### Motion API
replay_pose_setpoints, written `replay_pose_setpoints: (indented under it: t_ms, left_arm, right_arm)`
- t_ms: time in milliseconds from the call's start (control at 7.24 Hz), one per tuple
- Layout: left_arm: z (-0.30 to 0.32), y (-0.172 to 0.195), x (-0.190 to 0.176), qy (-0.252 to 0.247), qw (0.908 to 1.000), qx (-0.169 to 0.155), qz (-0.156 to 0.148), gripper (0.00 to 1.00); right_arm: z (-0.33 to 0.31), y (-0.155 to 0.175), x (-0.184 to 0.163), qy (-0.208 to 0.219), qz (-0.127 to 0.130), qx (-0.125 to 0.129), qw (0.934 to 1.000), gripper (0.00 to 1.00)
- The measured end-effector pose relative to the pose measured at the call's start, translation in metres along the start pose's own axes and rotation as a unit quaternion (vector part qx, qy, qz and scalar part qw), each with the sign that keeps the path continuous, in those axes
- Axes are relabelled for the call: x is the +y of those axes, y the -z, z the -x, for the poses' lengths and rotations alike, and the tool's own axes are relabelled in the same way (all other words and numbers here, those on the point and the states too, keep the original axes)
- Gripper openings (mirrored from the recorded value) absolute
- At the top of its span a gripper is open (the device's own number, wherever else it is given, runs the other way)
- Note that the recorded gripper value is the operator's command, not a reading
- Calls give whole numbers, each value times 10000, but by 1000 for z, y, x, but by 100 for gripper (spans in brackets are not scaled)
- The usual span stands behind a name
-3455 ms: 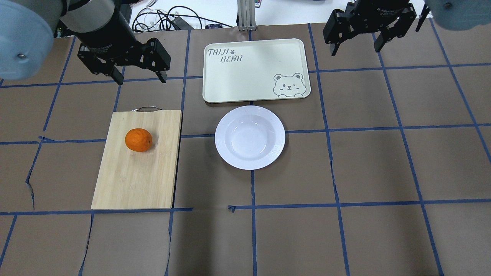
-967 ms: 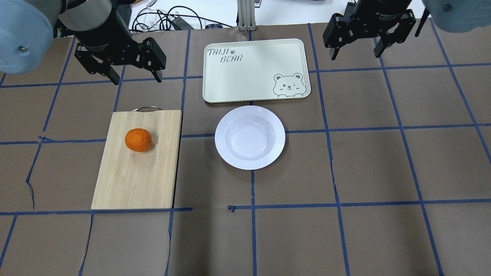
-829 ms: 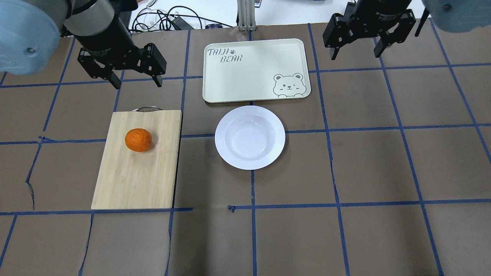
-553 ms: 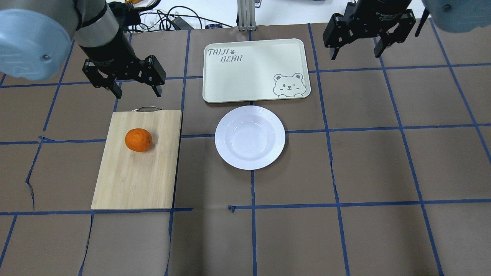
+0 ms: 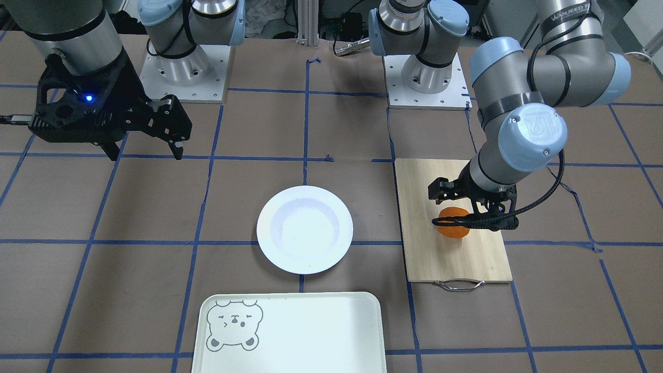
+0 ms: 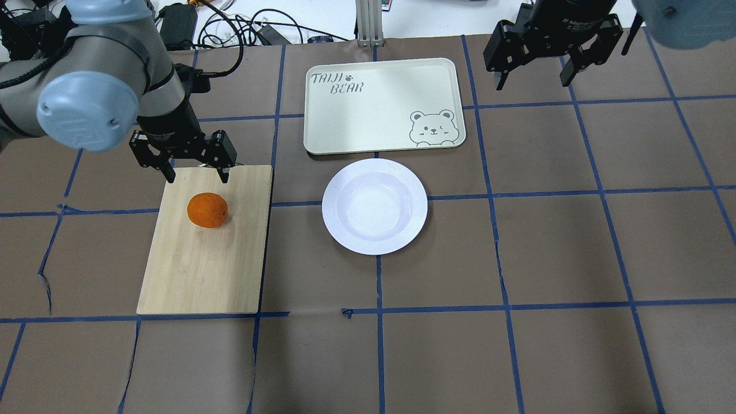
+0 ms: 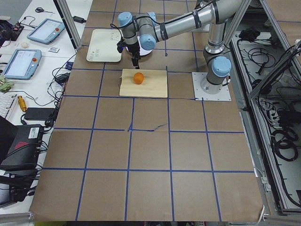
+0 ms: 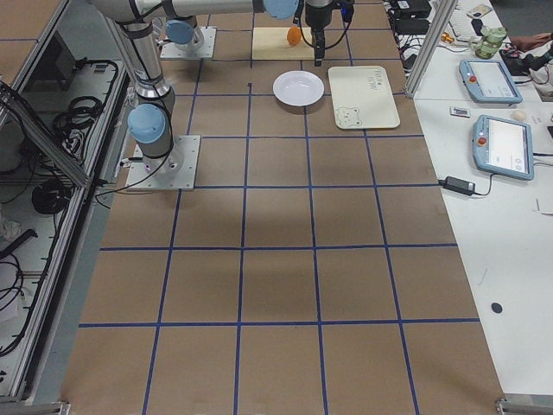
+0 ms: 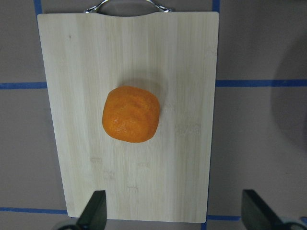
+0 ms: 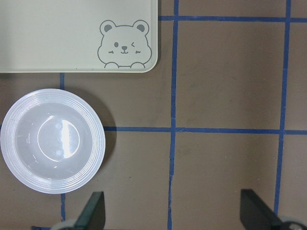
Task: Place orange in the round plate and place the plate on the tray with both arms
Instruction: 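Lower the left gripper onto the orange on the cutting board and grasp it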
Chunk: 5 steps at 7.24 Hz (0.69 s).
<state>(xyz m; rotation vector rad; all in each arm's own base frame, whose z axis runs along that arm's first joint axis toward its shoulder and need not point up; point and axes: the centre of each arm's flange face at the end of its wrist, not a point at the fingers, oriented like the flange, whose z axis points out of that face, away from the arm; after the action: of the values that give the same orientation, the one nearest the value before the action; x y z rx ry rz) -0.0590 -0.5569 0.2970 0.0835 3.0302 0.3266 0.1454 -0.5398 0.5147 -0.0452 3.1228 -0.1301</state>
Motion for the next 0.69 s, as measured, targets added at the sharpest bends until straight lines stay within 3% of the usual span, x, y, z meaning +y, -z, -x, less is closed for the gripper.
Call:
replay_pose_setpoints:
  t_ms: [553, 691]
  left_arm:
    - [12, -78, -13, -5, 9996, 101, 277, 100]
    - [12, -87, -14, -18, 9994, 114, 316, 68]
  right_arm:
    - [0, 0, 0, 4, 0, -1, 10000, 100]
    - [1, 0, 0, 5, 0, 0, 10000, 100]
